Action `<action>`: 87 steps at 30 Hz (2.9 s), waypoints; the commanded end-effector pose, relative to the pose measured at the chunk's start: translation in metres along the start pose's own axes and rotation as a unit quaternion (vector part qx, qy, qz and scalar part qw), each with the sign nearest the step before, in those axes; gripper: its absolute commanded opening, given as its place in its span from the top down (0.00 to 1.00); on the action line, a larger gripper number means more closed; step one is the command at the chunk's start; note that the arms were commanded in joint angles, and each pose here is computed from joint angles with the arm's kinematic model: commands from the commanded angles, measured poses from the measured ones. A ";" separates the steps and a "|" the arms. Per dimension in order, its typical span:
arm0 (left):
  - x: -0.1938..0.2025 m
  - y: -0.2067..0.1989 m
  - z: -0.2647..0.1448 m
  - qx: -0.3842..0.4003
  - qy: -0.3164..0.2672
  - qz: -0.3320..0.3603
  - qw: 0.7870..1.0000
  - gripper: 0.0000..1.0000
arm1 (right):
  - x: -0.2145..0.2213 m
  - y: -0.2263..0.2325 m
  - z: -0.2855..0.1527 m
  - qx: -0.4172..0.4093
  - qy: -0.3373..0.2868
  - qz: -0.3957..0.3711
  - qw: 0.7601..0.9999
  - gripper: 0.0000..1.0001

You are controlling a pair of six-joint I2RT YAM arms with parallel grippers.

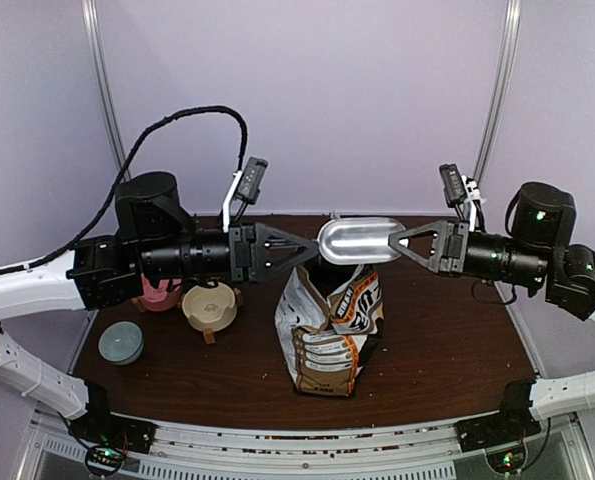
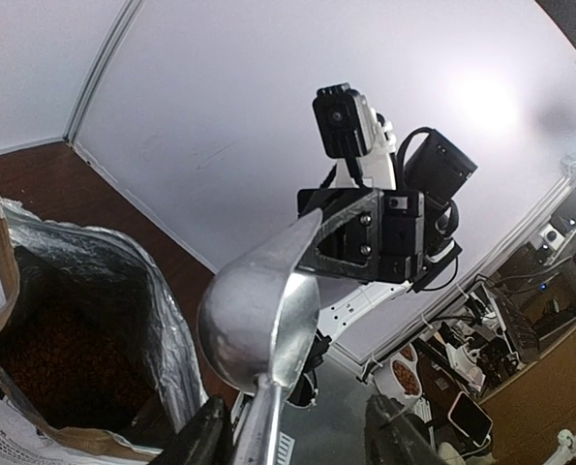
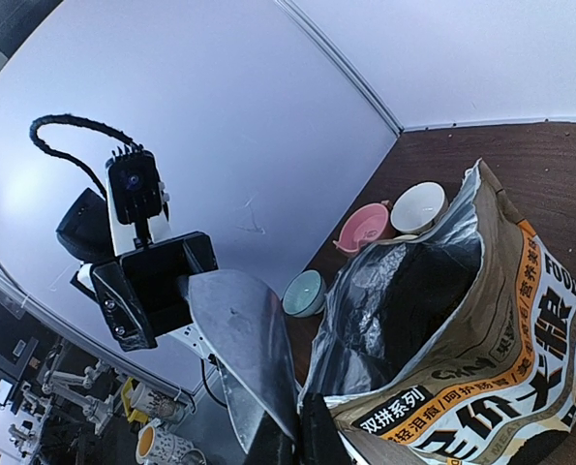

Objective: Serve the pet food

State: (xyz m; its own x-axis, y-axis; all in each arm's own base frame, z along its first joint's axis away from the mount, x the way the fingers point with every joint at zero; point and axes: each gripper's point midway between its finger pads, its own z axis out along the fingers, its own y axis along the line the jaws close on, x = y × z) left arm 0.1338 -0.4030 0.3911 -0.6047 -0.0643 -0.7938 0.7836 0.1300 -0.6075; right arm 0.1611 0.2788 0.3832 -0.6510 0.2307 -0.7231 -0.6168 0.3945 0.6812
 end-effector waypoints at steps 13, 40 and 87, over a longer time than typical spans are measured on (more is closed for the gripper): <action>-0.014 -0.005 0.006 0.016 -0.024 0.006 1.000 0.51 | 0.001 0.008 0.005 -0.009 0.016 -0.014 1.000 1.00; -0.007 0.002 0.008 0.011 -0.018 -0.008 1.000 0.98 | 0.005 -0.005 0.007 0.015 0.016 -0.007 1.000 1.00; -0.045 0.053 -0.116 -0.179 -0.075 0.057 0.979 1.00 | -0.006 -0.125 0.036 0.451 0.114 -0.084 0.881 1.00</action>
State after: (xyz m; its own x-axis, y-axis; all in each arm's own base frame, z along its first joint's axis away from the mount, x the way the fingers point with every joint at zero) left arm 0.1895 -0.2832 0.3777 -0.5047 -0.1469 -0.8507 0.7034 0.5013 -0.5039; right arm 0.2525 0.2935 0.2860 -0.7477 -0.0638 -0.6610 -0.2678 0.9398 0.2122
